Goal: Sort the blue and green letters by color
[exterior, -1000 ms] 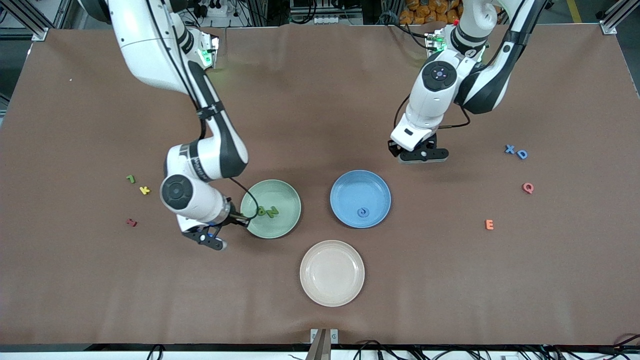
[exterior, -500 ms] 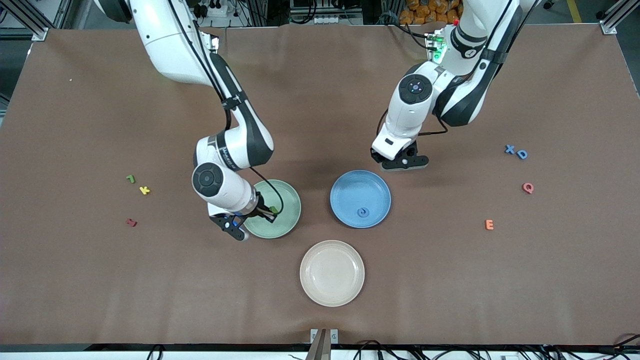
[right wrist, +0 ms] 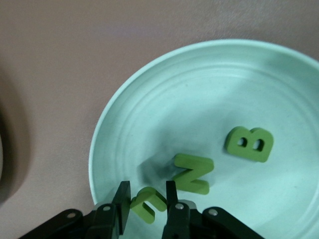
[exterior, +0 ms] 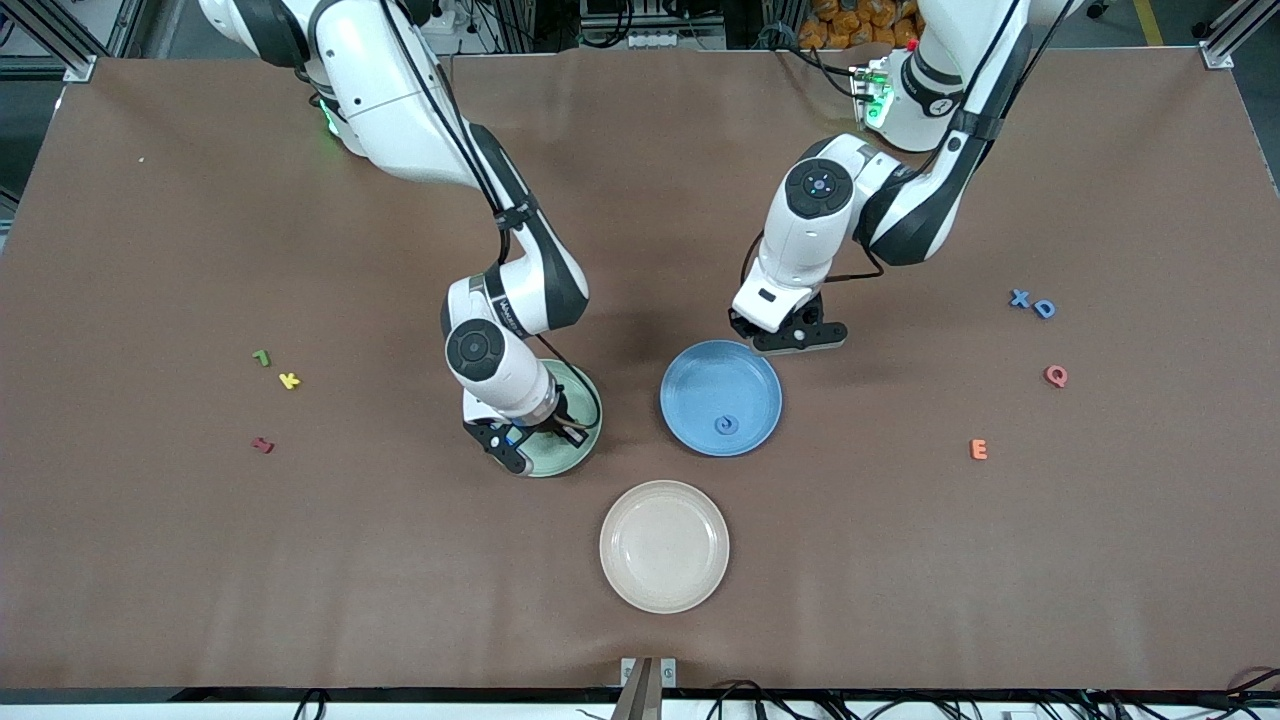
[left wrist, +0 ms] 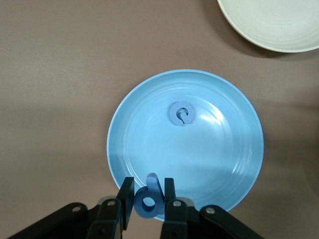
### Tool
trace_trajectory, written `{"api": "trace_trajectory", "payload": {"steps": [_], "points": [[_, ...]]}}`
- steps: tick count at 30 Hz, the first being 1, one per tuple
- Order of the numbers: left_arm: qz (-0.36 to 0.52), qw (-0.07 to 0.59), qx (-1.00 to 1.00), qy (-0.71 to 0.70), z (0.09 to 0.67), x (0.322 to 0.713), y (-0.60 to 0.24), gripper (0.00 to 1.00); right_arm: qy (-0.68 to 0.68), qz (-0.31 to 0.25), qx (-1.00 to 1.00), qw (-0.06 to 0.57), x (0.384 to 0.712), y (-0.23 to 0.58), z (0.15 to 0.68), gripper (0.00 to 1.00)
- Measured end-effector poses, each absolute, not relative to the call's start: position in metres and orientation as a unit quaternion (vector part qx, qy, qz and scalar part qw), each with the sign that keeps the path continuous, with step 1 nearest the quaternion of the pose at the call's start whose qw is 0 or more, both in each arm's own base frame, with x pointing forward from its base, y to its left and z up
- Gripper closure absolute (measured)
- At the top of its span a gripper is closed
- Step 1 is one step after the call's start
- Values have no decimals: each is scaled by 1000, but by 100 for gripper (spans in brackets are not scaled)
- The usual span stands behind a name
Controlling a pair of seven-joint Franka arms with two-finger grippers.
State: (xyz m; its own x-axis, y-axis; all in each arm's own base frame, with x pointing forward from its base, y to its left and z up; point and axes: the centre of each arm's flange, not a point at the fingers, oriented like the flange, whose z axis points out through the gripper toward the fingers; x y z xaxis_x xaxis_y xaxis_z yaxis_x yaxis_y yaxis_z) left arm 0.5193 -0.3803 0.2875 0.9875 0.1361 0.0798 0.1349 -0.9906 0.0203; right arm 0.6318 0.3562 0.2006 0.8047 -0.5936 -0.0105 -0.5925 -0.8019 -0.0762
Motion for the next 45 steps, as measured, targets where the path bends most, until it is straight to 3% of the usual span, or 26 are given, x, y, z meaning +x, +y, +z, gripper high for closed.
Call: {"api": "trace_trajectory", "payload": {"steps": [10,17,45], "points": [[39,10,997,66,278,526,-390,71,257,-5,-966,22,659,286,233,0],[41,13,997,61,275,529,-401,71,206,6,-978,22,658,215,243,0],[41,11,996,75,246,560,-402,71,-52,24,-998,-3,548,-55,240,0]]}}
